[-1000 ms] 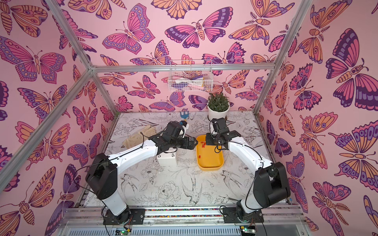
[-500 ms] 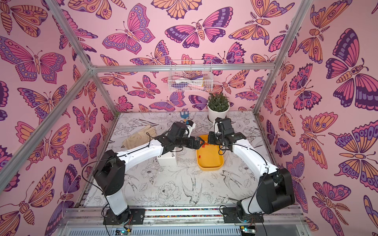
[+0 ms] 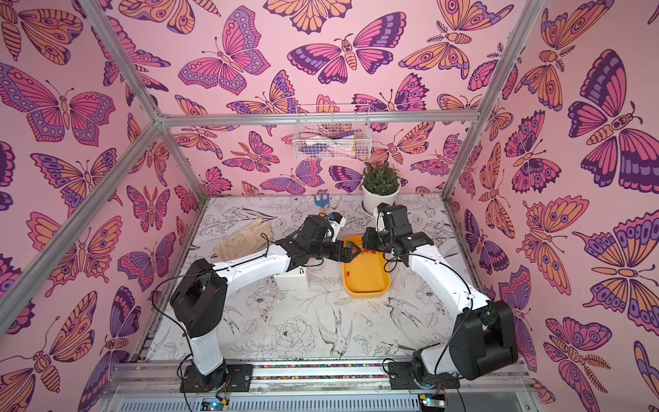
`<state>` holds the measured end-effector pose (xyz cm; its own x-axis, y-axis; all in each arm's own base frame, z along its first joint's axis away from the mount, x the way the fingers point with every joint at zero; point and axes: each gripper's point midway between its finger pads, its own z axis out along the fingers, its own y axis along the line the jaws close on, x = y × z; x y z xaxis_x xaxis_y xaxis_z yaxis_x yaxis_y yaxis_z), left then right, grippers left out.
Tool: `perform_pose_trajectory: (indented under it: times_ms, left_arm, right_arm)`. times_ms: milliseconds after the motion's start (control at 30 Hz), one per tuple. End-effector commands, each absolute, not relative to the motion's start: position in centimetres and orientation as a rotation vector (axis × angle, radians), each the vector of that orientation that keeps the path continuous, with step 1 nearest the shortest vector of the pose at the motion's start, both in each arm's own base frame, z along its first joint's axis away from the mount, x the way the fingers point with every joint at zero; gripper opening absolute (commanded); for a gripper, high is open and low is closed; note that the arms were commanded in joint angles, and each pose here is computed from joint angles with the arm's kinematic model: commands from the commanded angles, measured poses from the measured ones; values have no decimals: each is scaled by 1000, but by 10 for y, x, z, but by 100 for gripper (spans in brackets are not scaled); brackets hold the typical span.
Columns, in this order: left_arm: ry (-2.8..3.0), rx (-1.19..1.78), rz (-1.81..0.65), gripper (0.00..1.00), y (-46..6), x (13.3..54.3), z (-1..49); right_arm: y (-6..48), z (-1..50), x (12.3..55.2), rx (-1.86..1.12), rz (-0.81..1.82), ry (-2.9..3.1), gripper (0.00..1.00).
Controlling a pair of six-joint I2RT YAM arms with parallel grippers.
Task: Cover the protruding screws with screw protection sleeves
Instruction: Pick up the screw protection sleeve from the storage box.
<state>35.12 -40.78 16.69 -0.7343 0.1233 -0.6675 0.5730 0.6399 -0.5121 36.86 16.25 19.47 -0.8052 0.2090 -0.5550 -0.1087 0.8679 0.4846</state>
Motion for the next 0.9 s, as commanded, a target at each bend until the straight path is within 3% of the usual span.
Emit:
perform_pose_trajectory:
  times_ms: [0,867]
  left_arm:
    - [2220,552,-1026,93,-417,353,176]
    - [2163,522,-1033,93,-429,364,180]
  right_arm:
    - [163,206,368,79,714,2385,11]
    - [169,216,364,57,766,2358,11]
